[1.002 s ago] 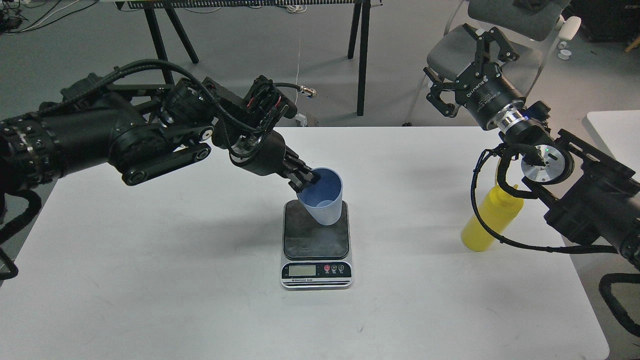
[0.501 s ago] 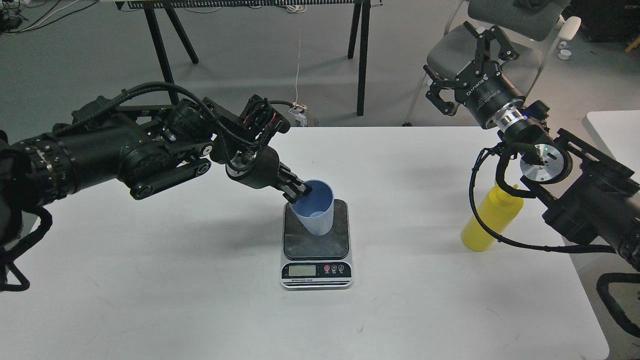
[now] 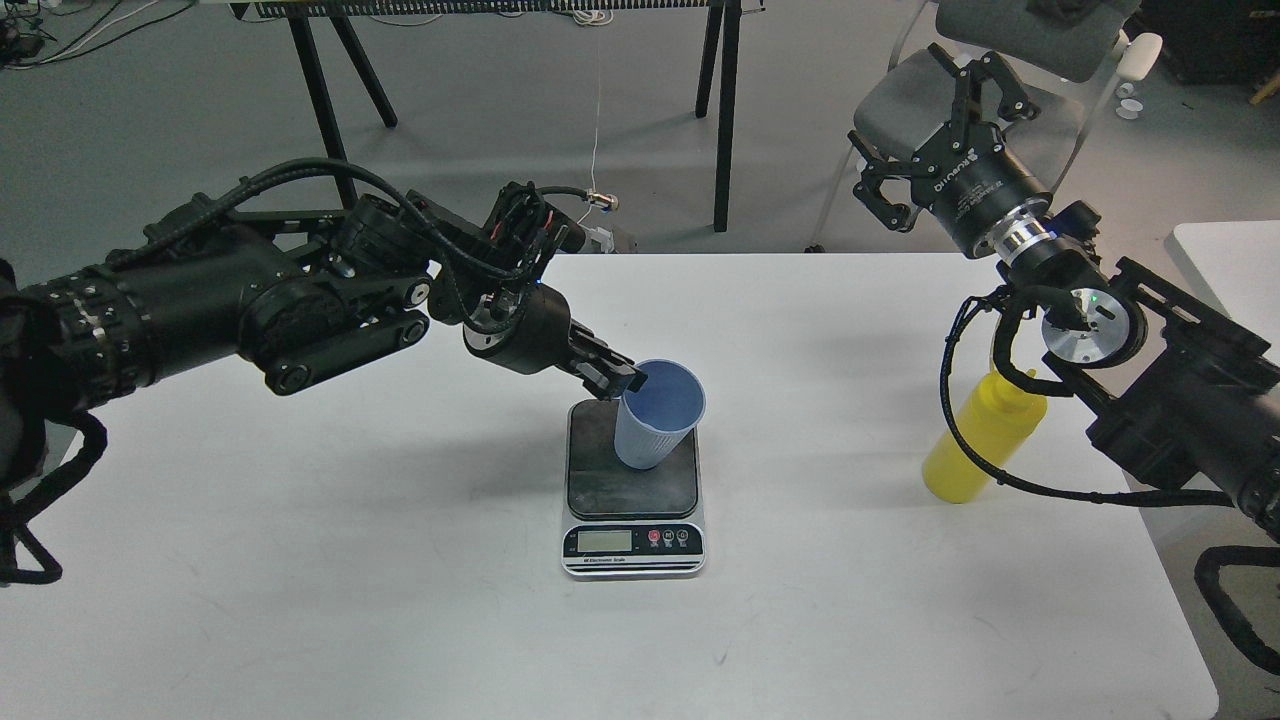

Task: Pour seasoning into cup on scale with both arms
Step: 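Set the blue cup on the scale, release, and raise the left gripper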

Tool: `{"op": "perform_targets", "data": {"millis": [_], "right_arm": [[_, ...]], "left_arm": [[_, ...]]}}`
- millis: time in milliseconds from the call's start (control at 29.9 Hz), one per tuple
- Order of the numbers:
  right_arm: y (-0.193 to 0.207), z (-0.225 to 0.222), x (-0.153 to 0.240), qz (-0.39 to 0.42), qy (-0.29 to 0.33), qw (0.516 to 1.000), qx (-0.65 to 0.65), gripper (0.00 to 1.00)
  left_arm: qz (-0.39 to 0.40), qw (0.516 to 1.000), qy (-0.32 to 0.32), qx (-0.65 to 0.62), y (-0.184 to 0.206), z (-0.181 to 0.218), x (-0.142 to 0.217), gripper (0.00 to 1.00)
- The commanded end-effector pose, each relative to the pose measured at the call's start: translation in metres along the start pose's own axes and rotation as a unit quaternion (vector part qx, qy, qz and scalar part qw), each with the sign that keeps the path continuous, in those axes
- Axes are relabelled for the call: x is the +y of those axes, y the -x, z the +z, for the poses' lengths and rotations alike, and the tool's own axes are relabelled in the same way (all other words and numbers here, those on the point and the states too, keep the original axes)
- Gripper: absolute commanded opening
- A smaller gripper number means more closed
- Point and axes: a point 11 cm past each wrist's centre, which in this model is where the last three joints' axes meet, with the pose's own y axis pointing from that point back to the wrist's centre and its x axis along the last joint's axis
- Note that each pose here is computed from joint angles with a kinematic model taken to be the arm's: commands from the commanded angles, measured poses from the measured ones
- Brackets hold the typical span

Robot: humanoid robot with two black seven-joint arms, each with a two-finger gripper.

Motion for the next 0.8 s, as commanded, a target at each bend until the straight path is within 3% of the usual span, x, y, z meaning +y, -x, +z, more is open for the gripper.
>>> {"op": "perform_targets", "data": {"millis": [0, 167, 301, 434, 501, 601, 768], "right_arm": [[0.000, 0.000, 0.000, 0.000, 0.001, 1.000, 0.000, 0.99], [-0.001, 0.001, 0.001, 0.001, 0.001, 1.000, 0.000, 0.99], [-0.002, 0.002, 0.002, 0.002, 0.002, 1.000, -0.001, 0.99], [-0.003, 0.002, 0.003, 0.003, 0.001, 1.000, -0.001, 0.99], [-0.003, 0.001, 0.003, 0.004, -0.001, 1.000, -0.002, 0.99], [-0.006, -0.005, 0.004, 0.008, -0.014, 1.000, -0.010, 0.99], [-0.018, -0.031, 0.016, 0.022, -0.057, 0.998, -0.033, 0.99]], "left_arm": [[0.003, 1.000, -0.002, 0.003, -0.001, -0.002, 0.003, 0.34], [0.026, 0.999, 0.002, 0.022, -0.011, -0.005, 0.013, 0.38], [0.064, 0.997, -0.010, 0.042, -0.029, -0.017, 0.043, 0.39], [0.173, 0.980, 0.009, 0.100, -0.075, -0.026, 0.098, 0.42], [0.249, 0.956, 0.030, 0.153, -0.093, -0.036, 0.133, 0.49], [0.379, 0.886, 0.077, 0.256, -0.112, -0.063, 0.186, 0.62], [0.540, 0.697, 0.143, 0.448, -0.063, -0.138, 0.231, 0.74]]}}
